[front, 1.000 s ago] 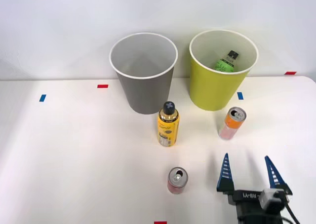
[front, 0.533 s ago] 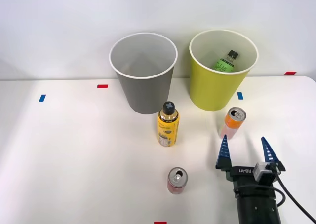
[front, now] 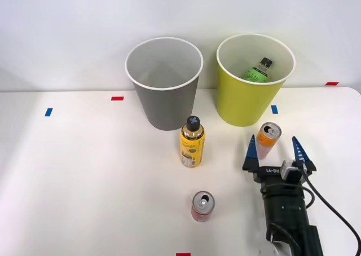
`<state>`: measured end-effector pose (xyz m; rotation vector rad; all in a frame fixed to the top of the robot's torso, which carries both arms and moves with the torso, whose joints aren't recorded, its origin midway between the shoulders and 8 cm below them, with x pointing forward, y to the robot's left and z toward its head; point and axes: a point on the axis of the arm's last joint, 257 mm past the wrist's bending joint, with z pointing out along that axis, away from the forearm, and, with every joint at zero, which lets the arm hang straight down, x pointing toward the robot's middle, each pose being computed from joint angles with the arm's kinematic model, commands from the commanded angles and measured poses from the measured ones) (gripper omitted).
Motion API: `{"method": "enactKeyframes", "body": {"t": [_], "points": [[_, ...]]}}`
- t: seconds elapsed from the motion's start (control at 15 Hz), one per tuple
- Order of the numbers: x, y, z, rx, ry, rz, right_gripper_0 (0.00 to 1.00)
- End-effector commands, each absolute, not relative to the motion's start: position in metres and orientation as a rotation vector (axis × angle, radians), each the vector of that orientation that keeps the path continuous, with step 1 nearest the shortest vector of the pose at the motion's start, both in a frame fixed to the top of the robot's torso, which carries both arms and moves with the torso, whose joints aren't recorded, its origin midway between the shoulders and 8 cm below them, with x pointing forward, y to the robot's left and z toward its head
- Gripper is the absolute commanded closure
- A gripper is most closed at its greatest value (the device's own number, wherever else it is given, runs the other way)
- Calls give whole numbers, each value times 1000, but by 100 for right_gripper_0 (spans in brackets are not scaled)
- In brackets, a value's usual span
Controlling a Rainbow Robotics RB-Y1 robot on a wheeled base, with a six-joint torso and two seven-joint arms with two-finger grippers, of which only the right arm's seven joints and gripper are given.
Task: Put cans in the gray bin, plastic bottles in the light green bin
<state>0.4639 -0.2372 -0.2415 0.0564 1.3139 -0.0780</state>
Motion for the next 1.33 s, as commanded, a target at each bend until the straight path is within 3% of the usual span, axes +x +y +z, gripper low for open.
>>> {"method": "enactKeyframes", "body": {"t": [0.07, 1.2, 1.27, 1.33], "points": [[472, -235, -237, 51, 1309, -75, 0], [482, -234, -234, -25, 1321, -54, 0], [482, -233, -234, -32, 1321, -55, 56], [482, -233, -234, -32, 1320, -55, 90]]}}
